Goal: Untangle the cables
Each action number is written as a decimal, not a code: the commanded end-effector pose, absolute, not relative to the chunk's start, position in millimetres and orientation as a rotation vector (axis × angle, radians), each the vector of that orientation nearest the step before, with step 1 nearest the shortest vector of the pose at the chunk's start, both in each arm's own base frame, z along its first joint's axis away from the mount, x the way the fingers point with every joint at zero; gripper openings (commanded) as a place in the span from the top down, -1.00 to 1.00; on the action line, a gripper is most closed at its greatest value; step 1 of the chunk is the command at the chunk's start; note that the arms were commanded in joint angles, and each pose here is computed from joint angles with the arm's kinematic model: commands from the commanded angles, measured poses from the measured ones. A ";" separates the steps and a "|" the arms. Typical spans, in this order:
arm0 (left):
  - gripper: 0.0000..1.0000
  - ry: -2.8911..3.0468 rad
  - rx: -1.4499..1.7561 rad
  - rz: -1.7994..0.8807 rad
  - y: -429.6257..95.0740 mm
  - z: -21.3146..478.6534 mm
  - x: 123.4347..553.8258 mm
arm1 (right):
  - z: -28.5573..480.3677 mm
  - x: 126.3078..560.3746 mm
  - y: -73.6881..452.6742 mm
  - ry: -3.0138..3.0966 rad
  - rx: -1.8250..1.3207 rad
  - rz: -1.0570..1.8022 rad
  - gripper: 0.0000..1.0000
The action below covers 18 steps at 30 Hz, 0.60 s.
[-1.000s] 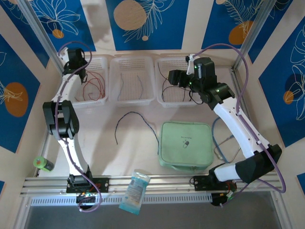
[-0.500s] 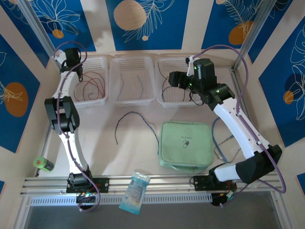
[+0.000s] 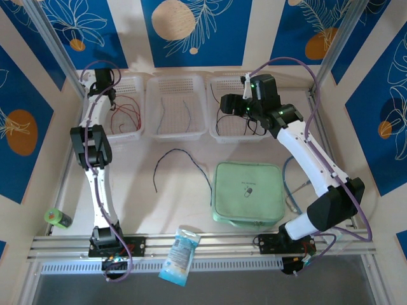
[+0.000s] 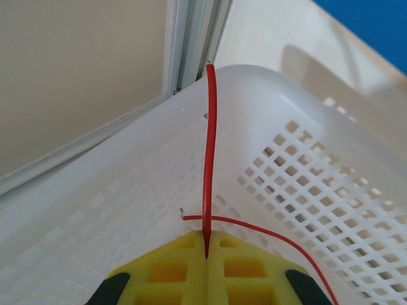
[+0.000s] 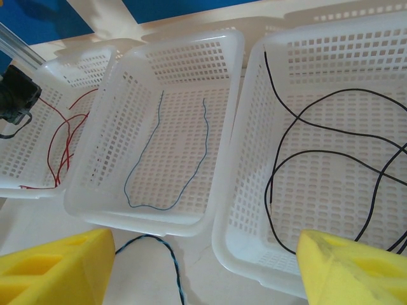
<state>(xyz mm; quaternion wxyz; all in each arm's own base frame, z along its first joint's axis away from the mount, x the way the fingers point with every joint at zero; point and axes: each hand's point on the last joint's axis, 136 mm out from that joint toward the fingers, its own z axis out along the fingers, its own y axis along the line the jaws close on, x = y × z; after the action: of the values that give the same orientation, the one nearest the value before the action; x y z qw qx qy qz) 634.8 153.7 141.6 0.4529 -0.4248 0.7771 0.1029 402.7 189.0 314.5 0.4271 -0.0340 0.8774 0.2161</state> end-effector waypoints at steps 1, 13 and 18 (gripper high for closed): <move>1.00 1.912 -1.076 0.388 167.1 149.7 619.8 | 325.6 394.6 187.4 2.175 -0.097 0.566 -0.51; 1.00 1.788 -1.062 0.576 180.3 179.2 587.0 | 320.5 391.6 190.0 2.187 -0.081 0.588 -0.51; 1.00 1.877 -1.017 0.457 160.8 154.8 598.7 | 321.2 391.4 189.0 2.185 -0.081 0.583 -0.52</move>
<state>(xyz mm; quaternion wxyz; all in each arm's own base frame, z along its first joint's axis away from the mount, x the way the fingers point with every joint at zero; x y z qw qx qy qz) 590.7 176.7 144.0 0.4459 -0.4302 0.7537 0.2193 398.2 189.2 317.3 0.4256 -0.0318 0.8760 0.2246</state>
